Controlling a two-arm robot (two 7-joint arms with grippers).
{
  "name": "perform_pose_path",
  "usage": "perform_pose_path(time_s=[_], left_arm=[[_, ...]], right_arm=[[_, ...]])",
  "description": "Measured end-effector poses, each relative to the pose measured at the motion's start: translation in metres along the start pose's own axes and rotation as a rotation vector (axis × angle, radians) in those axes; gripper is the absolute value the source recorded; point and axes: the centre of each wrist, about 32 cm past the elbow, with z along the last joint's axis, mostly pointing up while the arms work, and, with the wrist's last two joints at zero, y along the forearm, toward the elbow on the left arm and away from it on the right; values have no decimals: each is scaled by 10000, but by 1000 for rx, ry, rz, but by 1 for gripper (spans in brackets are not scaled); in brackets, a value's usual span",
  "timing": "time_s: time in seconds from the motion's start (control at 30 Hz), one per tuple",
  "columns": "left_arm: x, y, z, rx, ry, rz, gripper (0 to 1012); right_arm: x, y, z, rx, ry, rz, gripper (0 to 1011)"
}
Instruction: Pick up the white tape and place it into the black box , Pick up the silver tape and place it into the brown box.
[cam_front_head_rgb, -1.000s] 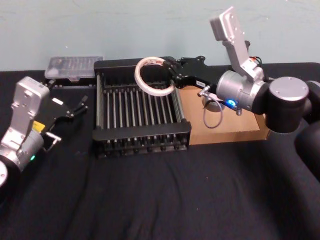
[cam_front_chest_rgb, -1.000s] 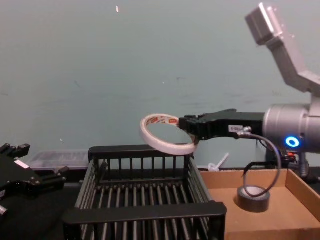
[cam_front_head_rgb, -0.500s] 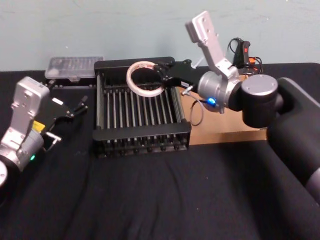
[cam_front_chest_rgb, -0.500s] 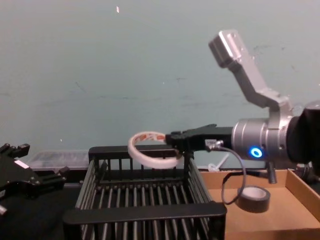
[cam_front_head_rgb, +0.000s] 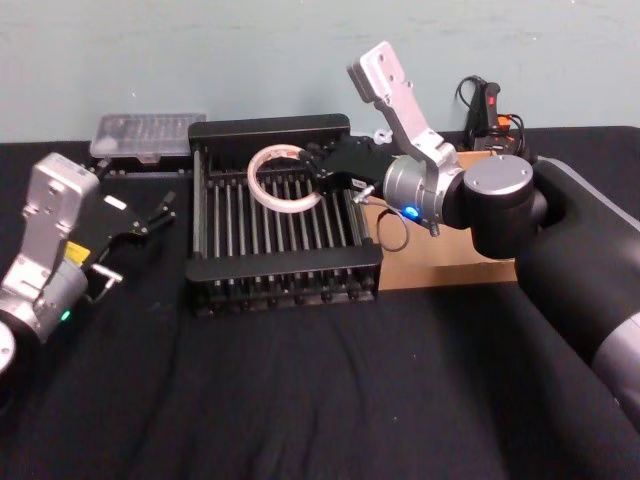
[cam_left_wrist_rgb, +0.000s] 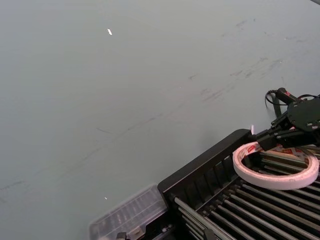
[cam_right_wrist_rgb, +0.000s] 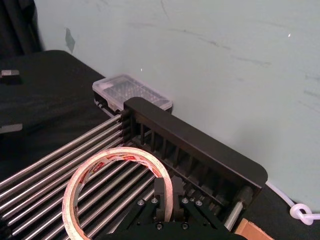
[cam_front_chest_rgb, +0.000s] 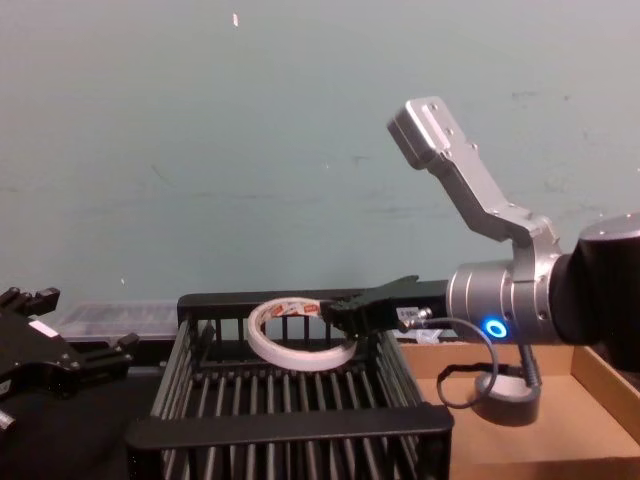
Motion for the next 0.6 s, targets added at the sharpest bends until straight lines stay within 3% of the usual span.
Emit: perform_pose_path(time_s=[0.57,0.6], left_arm=[[0,0,0,0,0,0,1001],[0,0,0,0,0,0,1001]], right_arm=[[-1,-2,-1,-18,-11,4,99],[-1,-2,-1,-18,-11,4,133]])
